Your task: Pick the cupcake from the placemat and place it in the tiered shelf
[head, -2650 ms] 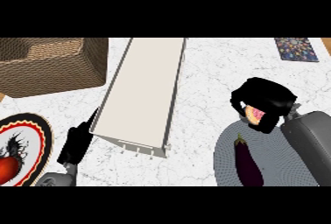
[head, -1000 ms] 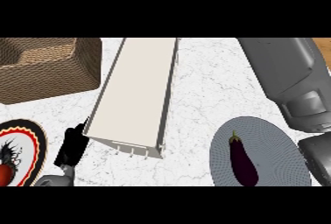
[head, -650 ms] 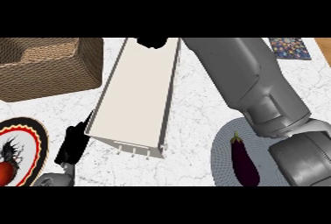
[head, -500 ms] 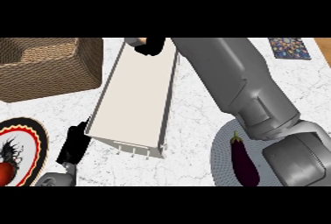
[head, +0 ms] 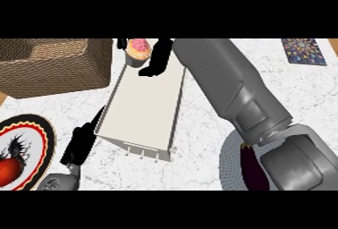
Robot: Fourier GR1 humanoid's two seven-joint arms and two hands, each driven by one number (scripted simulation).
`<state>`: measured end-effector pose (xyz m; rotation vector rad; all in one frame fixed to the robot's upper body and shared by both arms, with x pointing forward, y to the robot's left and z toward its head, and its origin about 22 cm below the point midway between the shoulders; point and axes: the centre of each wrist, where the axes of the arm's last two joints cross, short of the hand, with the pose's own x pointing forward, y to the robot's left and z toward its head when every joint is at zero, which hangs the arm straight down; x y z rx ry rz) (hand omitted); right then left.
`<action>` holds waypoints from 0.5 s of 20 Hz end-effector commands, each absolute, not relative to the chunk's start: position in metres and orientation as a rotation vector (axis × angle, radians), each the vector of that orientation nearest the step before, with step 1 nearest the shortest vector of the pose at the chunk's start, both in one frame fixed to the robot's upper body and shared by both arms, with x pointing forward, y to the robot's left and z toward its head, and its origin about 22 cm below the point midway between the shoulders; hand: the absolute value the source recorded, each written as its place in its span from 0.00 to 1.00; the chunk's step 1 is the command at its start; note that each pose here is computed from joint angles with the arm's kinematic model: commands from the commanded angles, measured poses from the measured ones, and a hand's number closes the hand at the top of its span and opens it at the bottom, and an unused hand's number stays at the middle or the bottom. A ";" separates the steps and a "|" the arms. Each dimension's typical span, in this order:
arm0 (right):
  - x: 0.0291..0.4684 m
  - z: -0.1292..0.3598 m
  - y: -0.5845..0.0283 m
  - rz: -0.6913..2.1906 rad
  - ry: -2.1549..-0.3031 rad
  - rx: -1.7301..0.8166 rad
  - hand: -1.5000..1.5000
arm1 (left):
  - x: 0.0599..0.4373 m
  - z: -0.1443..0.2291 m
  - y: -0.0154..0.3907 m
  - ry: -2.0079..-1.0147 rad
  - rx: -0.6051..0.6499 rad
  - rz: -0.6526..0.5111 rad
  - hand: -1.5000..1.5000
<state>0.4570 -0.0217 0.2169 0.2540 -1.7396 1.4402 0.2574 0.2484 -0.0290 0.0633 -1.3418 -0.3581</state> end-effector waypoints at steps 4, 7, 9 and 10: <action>0.460 0.185 -0.032 1.130 -1.503 0.638 0.00 | 0.263 -0.030 0.232 -1.355 0.041 -0.382 0.50; 0.460 0.200 -0.025 1.002 -1.536 0.691 0.00 | 0.269 -0.030 0.231 -1.338 0.041 -0.390 0.50; 0.460 0.199 -0.026 0.879 -1.594 0.668 0.00 | 0.256 -0.040 0.237 -1.332 0.048 -0.346 0.50; 0.460 0.211 -0.021 0.833 -1.609 0.679 0.00 | 0.260 -0.037 0.236 -1.342 0.076 -0.344 0.50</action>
